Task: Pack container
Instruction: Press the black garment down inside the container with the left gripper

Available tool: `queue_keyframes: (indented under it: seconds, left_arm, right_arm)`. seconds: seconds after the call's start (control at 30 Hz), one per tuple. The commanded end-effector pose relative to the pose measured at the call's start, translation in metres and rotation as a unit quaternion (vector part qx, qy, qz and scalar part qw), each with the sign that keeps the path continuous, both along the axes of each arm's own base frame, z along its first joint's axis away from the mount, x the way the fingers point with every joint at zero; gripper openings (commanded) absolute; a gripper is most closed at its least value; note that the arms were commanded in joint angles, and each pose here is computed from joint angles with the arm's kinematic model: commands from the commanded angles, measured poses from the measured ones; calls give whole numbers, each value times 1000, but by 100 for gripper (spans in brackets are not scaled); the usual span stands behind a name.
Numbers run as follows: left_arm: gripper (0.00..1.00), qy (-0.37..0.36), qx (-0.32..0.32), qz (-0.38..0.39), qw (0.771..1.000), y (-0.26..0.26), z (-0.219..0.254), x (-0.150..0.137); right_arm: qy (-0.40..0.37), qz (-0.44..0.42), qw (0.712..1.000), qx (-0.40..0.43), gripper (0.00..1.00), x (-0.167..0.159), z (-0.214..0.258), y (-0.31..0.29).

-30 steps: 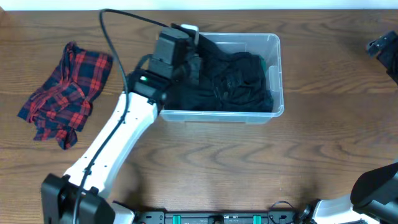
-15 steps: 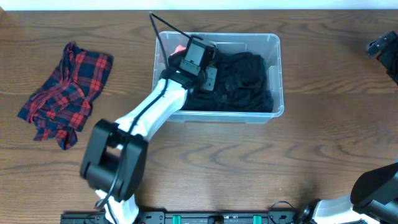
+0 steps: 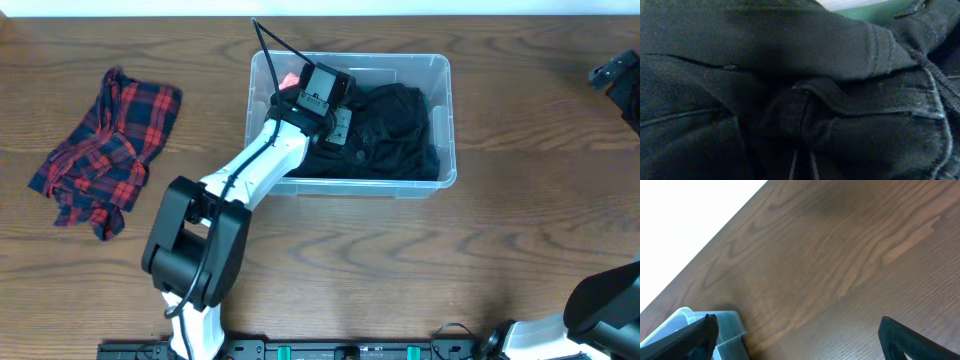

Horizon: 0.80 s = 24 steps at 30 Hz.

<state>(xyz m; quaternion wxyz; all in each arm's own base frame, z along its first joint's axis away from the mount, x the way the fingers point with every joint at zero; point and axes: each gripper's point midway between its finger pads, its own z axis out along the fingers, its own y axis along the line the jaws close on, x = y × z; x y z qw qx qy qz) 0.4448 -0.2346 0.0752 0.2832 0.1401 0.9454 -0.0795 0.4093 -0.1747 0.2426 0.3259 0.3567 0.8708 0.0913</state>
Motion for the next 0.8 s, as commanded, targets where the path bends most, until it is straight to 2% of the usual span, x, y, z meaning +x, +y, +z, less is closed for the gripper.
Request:
queue_keyframes:
  seconds: [0.0, 0.27, 0.37, 0.53, 0.77]
  left_arm:
    - [10, 36, 28, -8, 999, 8, -14, -24]
    - [10, -93, 23, 42, 995, 37, 103, -18]
    - [10, -117, 27, 52, 991, 46, 124, -20]
    - [10, -100, 39, 55, 993, 52, 116, -24]
    - [10, -47, 59, 67, 995, 57, 77, -29]
  right_arm:
    - [-6, -6, 1000, 2, 99, 1, 5, -2]
    - [-6, -6, 1000, 2, 99, 1, 5, -2]
    - [-6, -6, 1000, 2, 99, 1, 5, -2]
    - [-6, -6, 1000, 2, 99, 1, 5, -2]
    - [-6, -6, 1000, 2, 99, 1, 5, -2]
